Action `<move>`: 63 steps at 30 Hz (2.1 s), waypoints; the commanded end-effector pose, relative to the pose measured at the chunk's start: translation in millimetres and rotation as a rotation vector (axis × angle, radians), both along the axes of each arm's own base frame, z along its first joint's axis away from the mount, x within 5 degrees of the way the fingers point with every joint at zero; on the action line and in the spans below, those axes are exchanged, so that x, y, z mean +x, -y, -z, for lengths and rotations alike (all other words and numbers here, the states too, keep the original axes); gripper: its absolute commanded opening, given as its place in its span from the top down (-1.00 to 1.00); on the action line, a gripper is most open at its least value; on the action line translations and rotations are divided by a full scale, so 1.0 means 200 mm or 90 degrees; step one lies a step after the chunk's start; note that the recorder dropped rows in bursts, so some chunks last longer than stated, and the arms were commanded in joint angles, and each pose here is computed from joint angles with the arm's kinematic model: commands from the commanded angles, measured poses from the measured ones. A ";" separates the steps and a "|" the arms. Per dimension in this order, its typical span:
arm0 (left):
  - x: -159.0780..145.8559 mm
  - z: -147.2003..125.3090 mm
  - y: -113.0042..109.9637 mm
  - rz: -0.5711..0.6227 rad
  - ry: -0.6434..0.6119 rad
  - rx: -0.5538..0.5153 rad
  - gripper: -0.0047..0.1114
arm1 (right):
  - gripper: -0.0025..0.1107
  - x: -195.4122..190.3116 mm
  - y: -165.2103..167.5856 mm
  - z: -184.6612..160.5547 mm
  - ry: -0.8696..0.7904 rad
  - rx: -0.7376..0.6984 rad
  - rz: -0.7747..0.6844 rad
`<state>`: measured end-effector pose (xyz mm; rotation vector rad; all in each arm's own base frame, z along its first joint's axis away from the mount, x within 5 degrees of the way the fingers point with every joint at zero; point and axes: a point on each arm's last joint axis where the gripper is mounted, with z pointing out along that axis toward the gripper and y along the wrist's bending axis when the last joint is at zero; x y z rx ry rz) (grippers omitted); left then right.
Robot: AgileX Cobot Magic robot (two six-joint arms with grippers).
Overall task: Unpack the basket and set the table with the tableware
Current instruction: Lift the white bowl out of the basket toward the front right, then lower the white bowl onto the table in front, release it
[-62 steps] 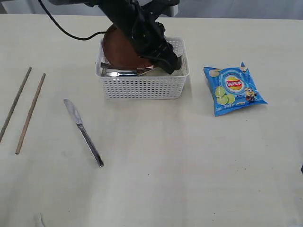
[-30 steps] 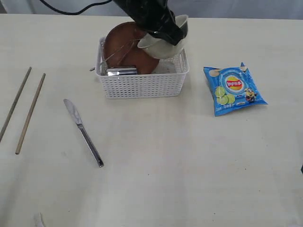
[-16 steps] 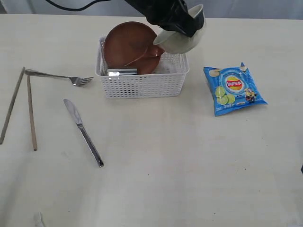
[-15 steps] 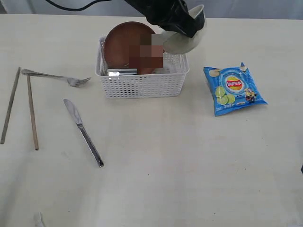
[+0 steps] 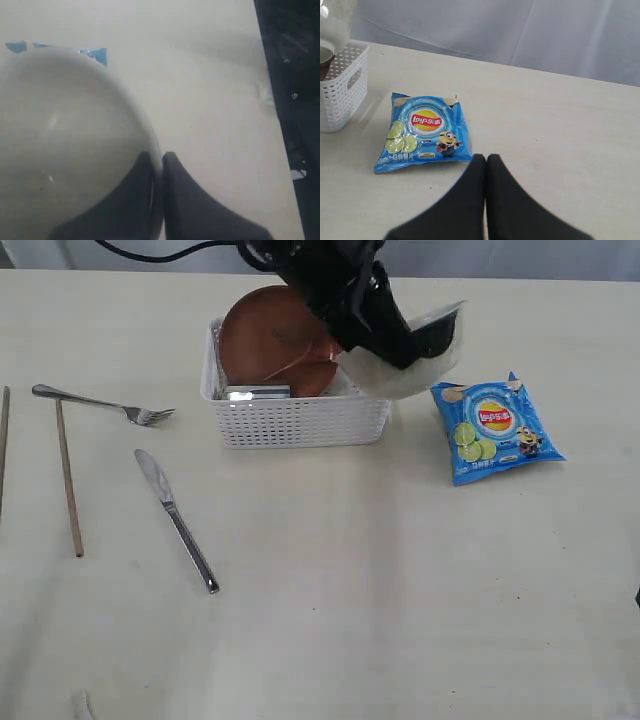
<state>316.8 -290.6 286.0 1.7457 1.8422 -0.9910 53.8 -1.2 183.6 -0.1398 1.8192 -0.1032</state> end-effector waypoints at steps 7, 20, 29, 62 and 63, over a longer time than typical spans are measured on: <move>-0.32 0.07 0.23 0.163 0.132 0.137 0.92 | 0.96 0.00 0.00 0.00 0.002 -0.003 0.001; -0.56 0.45 0.30 0.175 0.256 0.269 0.92 | 0.96 0.00 0.00 0.00 0.002 -0.003 0.001; -0.62 0.54 0.26 0.194 0.224 0.297 0.92 | 0.96 0.00 0.00 0.00 0.002 -0.003 0.001; -0.23 -0.03 -0.01 -0.452 0.289 0.129 0.44 | 0.96 0.00 0.00 0.00 0.002 -0.003 0.001; -0.12 0.03 -0.07 -0.495 0.268 0.152 0.23 | 0.96 0.00 0.00 0.00 0.002 -0.003 0.001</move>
